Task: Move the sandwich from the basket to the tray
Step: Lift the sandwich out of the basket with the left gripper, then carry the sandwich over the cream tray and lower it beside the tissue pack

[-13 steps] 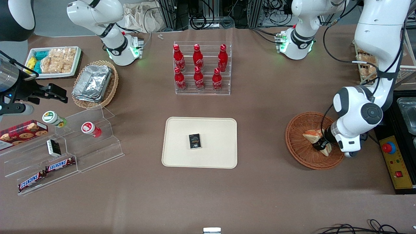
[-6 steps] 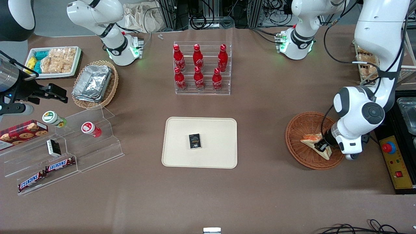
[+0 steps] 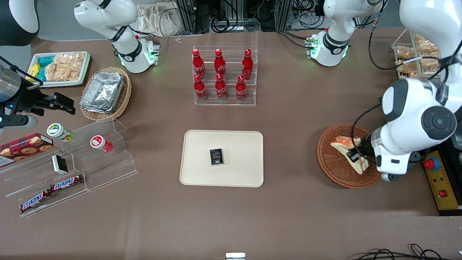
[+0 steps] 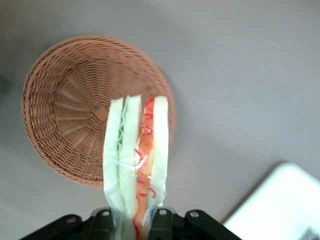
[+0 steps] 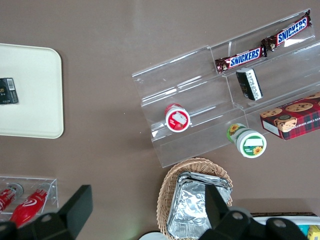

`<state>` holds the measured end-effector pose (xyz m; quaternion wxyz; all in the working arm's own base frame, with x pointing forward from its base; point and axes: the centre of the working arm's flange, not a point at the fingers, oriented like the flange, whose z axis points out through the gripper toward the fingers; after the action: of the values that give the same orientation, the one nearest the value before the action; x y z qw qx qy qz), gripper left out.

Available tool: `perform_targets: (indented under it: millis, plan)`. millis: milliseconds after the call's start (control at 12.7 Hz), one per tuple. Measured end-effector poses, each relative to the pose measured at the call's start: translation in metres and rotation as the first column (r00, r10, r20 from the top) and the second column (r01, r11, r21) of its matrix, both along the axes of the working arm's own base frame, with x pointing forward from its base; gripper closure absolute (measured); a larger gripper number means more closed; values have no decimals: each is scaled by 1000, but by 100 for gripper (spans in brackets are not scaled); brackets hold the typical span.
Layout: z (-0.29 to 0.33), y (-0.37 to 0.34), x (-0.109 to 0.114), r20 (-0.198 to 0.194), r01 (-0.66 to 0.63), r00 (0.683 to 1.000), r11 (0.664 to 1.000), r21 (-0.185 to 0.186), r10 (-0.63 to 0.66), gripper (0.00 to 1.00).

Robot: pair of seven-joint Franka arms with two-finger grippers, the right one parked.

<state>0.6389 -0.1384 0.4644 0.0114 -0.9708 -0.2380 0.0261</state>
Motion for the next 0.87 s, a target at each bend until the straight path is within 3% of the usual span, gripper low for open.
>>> perform_targets:
  millis: [158,474,632,868]
  plan:
    - [5,-95,-24,7,233,972,972,33,-234,81]
    - [-91,-284,-93,-84,509,858,861,9,-507,81]
    - [-151,-328,-102,-67,577,815,817,9,-575,81]
    - [-215,-334,-89,-42,603,797,798,4,-603,81]
